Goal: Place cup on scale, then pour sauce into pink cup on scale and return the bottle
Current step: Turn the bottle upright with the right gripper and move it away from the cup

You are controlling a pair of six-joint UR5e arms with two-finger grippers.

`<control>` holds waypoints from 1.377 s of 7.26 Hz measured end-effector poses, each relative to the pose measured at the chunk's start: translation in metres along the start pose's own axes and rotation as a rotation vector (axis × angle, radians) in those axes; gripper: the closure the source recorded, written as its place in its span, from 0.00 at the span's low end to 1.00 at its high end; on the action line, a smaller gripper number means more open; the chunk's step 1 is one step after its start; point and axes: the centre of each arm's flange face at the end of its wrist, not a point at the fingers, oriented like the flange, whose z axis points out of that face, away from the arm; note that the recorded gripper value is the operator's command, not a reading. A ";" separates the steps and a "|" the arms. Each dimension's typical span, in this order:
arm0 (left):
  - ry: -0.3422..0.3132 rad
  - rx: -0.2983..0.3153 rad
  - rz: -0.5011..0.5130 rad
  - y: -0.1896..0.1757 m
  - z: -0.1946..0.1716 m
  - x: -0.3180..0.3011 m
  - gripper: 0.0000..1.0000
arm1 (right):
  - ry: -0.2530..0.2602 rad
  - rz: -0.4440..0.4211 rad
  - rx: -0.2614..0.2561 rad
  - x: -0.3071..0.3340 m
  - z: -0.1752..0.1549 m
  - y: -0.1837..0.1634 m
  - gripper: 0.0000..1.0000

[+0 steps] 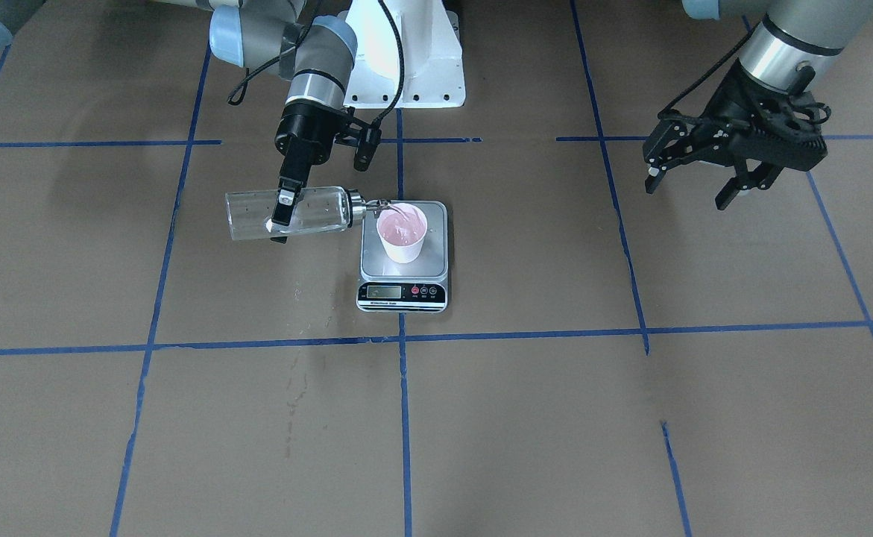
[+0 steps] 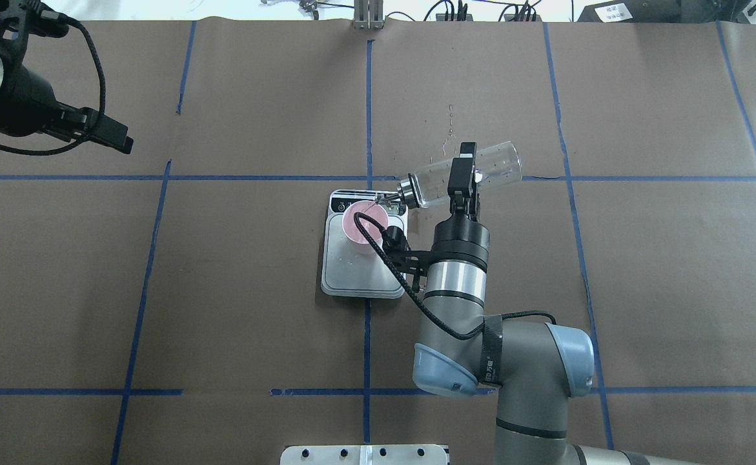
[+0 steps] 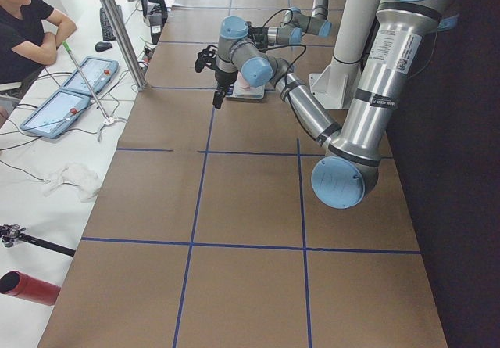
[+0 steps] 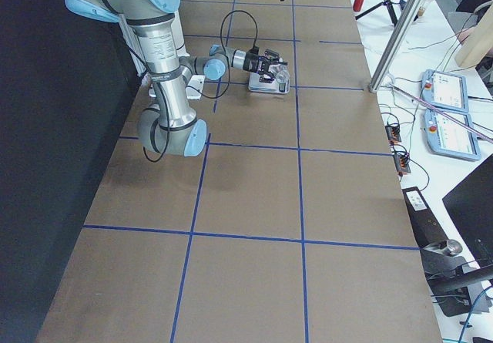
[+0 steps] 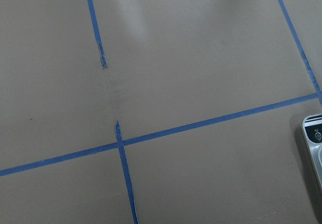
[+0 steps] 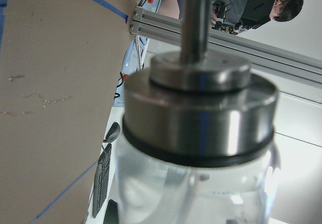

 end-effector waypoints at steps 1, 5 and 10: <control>0.001 0.001 0.001 0.000 -0.001 0.000 0.00 | -0.001 0.047 0.004 -0.002 0.000 0.002 1.00; 0.000 0.000 0.000 0.000 0.000 0.000 0.00 | -0.070 0.438 0.003 -0.012 -0.004 0.001 1.00; 0.000 -0.001 -0.001 0.000 0.000 0.000 0.00 | -0.309 1.189 -0.024 -0.018 -0.008 0.012 1.00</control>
